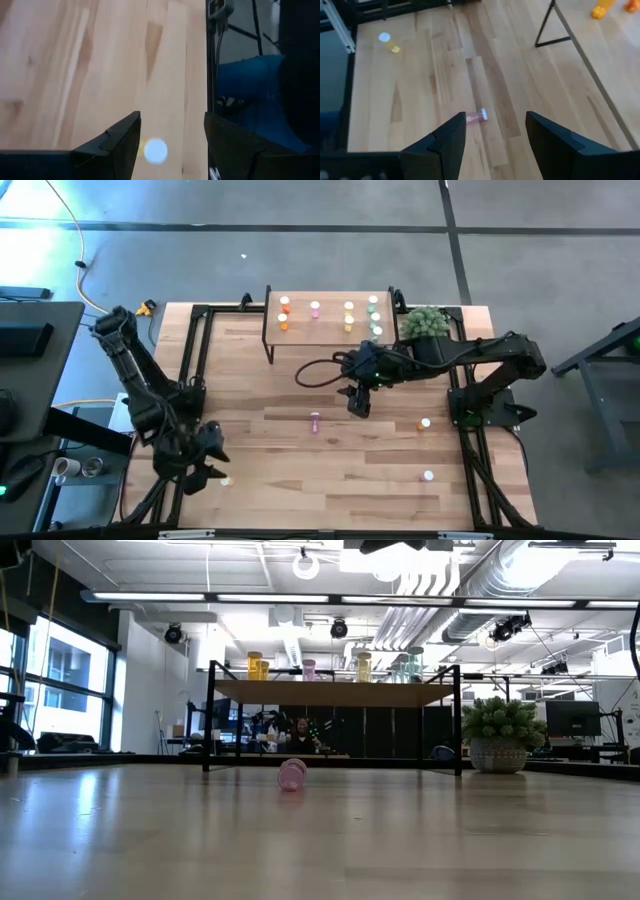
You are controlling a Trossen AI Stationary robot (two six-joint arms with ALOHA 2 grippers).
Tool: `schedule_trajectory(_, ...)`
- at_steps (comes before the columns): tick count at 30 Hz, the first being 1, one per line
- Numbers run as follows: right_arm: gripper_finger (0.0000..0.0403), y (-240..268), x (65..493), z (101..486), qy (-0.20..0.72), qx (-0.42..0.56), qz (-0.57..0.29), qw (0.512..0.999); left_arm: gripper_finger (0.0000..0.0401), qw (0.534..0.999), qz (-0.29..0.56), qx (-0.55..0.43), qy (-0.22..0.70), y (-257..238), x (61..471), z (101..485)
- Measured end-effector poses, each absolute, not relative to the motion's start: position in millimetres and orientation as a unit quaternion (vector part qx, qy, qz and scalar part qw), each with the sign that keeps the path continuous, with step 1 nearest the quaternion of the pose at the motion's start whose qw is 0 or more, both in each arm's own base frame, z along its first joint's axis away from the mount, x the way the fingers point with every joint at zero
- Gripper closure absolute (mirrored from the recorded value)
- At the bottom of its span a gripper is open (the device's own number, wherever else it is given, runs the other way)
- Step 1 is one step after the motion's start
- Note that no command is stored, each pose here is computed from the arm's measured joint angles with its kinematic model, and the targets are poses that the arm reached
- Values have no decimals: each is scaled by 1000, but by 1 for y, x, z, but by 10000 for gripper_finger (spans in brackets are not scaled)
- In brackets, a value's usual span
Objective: Pick and place medicine bottles onto shelf by color
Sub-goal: Put the yellow pill bottle on the shelf aligned with the other yellow pill bottles
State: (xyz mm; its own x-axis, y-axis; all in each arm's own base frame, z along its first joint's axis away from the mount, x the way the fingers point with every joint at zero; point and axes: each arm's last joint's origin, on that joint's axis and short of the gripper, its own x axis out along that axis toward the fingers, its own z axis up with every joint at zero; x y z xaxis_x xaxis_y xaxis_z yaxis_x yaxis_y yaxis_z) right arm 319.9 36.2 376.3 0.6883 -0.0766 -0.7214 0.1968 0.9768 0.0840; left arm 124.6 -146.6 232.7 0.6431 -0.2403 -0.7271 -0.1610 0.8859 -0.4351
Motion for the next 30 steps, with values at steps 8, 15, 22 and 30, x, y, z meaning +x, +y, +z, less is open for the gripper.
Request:
schedule_trajectory(8, 205, 51, 320, 379, 365, 65, -87, 925, 192, 858, 5, -254, 446, -168, 116, 216)
schedule_trajectory(15, 205, 57, 320, 380, 358, 64, -78, 928, 192, 848, 26, -239, 473, -177, 118, 200)
schedule_trajectory(22, 205, 57, 320, 380, 358, 64, -78, 928, 192, 835, 35, -217, 504, -183, 120, 186)
schedule_trajectory(30, 205, 57, 320, 380, 358, 64, -78, 928, 192, 835, 46, -203, 510, -185, 121, 179)
